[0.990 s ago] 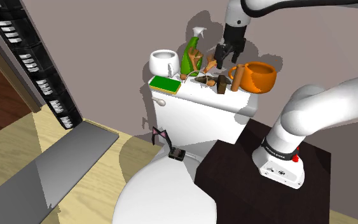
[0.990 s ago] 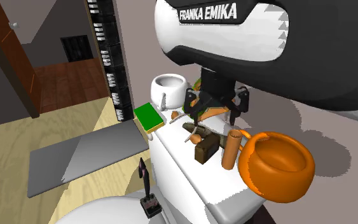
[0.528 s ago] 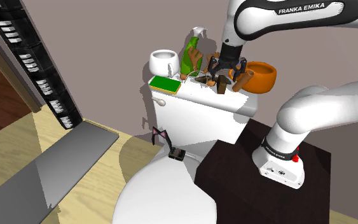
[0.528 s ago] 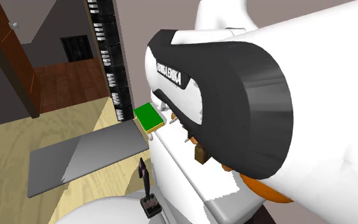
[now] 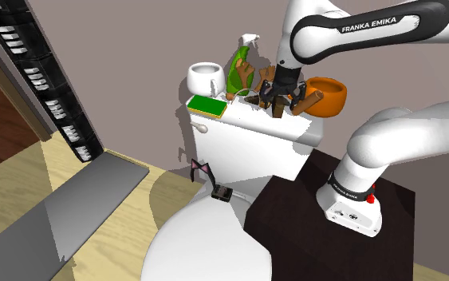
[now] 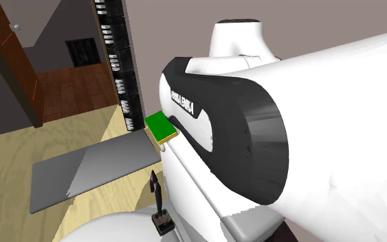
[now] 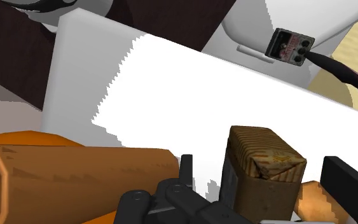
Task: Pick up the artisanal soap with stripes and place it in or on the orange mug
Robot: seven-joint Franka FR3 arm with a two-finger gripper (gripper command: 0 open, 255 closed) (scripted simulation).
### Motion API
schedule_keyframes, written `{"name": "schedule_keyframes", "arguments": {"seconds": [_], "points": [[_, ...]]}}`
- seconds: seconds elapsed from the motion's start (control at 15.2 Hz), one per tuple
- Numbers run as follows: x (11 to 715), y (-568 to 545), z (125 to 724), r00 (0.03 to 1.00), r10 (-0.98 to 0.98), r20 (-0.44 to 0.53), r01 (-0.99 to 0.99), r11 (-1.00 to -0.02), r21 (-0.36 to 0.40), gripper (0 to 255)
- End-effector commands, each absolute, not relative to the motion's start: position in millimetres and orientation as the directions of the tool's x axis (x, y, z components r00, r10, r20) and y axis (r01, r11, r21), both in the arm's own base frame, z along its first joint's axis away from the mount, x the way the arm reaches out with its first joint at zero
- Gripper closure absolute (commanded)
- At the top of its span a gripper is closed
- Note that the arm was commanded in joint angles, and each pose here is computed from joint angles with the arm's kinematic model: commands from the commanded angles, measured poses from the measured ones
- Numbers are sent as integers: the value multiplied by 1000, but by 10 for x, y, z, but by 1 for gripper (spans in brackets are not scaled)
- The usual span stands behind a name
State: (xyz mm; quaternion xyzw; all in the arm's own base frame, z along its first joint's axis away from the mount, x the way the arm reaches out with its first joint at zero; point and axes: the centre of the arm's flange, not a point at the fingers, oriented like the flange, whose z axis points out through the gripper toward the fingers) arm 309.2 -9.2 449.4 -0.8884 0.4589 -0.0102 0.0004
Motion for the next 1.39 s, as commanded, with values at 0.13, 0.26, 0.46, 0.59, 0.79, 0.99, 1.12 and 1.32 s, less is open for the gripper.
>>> {"name": "schedule_keyframes", "arguments": {"seconds": [0.13, 0.26, 0.46, 0.59, 0.79, 0.99, 1.12, 1.32], "points": [[3094, -92, 4490, 579, -815, 18, -815, -579, -10, 0], [3093, -92, 4490, 579, -815, 18, -815, -579, -10, 255], [3093, -92, 4490, 579, -815, 18, -815, -579, -10, 255], [3093, -92, 4490, 579, -815, 18, -815, -579, -10, 255], [3093, -92, 4490, 579, -815, 18, -815, -579, -10, 255], [3094, -92, 4595, 579, -815, 18, -815, -579, -10, 255], [3094, -92, 4701, 579, -815, 18, -815, -579, -10, 255], [3094, -92, 4859, 579, -815, 18, -815, -579, -10, 255]]}}
